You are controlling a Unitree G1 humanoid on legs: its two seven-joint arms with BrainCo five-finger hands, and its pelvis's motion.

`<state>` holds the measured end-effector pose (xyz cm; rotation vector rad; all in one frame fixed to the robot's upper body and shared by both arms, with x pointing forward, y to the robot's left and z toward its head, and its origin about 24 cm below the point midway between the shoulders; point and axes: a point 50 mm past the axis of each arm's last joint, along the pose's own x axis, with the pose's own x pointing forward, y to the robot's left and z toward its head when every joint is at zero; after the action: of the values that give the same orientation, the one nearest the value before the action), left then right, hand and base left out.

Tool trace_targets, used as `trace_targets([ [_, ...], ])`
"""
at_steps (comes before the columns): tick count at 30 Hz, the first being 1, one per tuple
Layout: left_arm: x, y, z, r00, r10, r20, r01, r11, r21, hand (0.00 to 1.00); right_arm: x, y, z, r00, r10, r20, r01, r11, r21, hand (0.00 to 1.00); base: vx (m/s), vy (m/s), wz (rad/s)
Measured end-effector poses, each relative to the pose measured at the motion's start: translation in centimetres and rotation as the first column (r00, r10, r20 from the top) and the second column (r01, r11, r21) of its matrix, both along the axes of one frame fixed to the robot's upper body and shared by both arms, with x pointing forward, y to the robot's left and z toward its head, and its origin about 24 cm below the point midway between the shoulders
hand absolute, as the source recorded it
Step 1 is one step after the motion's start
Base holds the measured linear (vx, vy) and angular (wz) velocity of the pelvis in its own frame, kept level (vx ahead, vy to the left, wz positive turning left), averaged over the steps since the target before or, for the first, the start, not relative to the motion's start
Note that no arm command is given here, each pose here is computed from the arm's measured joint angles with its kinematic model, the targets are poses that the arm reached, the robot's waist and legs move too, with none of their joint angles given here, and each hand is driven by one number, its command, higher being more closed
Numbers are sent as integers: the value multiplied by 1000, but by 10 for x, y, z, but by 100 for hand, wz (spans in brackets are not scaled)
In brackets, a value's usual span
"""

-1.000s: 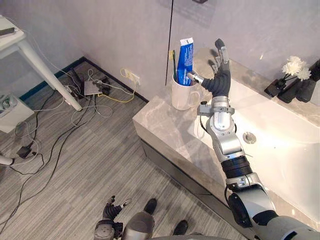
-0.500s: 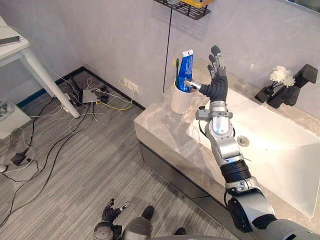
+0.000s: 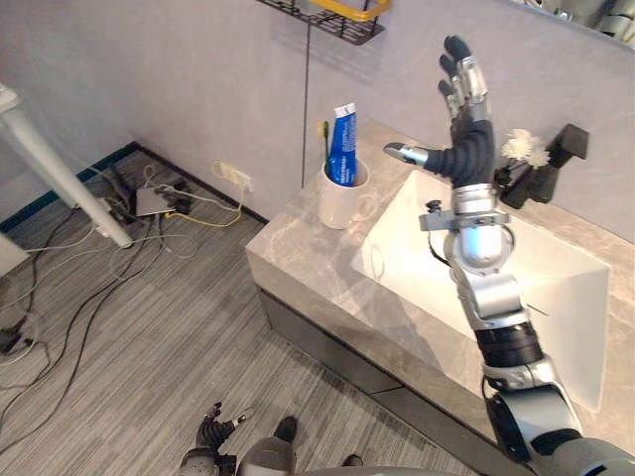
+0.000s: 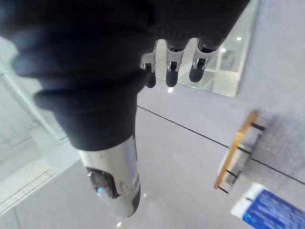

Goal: Organize washtable

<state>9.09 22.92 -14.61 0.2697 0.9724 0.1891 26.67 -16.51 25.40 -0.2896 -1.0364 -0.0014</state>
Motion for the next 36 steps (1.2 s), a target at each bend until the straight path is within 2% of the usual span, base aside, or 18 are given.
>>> trace_targets([
  [4,-10,2,-4,999,3,-43,-4,1000,-12,0,-37,-59,18,965,-208,159,196,976,91,0,-34,23,-40],
  [6,-14,3,-5,998,5,-57,-6,1000,-12,0,-51,-77,22,939,-285,193,266,957,119,0,-15,17,-24],
  [10,-21,3,-7,997,10,-79,-11,1000,-16,0,-94,-133,13,811,-551,194,511,830,223,0,-5,19,-32],
  [12,-24,1,-8,996,12,-89,-15,1000,-27,0,-112,-153,5,753,-639,159,595,764,250,0,8,26,-40],
  [15,-24,-1,-9,996,27,-87,-31,998,-47,0,-130,-180,-22,683,-730,23,692,658,297,0,6,11,-24],
  [18,-20,-3,-9,996,39,-75,-43,998,-54,0,-145,-198,-68,599,-776,-197,789,531,311,0,0,0,-32],
  [19,-21,-3,-9,996,50,-74,-55,997,-58,0,-153,-203,-94,549,-774,-317,832,469,296,0,8,-8,-30],
  [22,-26,-6,-10,992,100,-79,-106,991,-78,0,-177,-203,-158,408,-698,-589,913,319,254,0,9,-2,-20],
  [24,-26,-12,-11,988,137,-69,-144,984,-104,0,-191,-192,-195,340,-605,-720,940,250,233,0,21,13,-39],
  [25,-27,-14,-11,986,156,-64,-163,980,-115,0,-194,-184,-210,324,-552,-768,944,239,227,0,12,13,-44],
  [27,-23,-22,-11,983,177,-46,-182,973,-145,0,-194,-170,-234,309,-449,-838,944,249,215,0,-11,6,-30],
  [30,-13,-41,-10,980,197,-10,-195,958,-211,0,-192,-132,-287,250,-179,-951,932,309,187,0,-11,4,-18],
  [32,-10,-46,-10,985,174,-6,-171,958,-231,0,-190,-103,-320,176,13,-984,895,415,165,0,-19,-6,-5],
  [36,-6,-50,-9,989,148,-2,-144,960,-241,0,-207,-80,-356,32,191,-981,864,487,123,0,21,2,5],
])
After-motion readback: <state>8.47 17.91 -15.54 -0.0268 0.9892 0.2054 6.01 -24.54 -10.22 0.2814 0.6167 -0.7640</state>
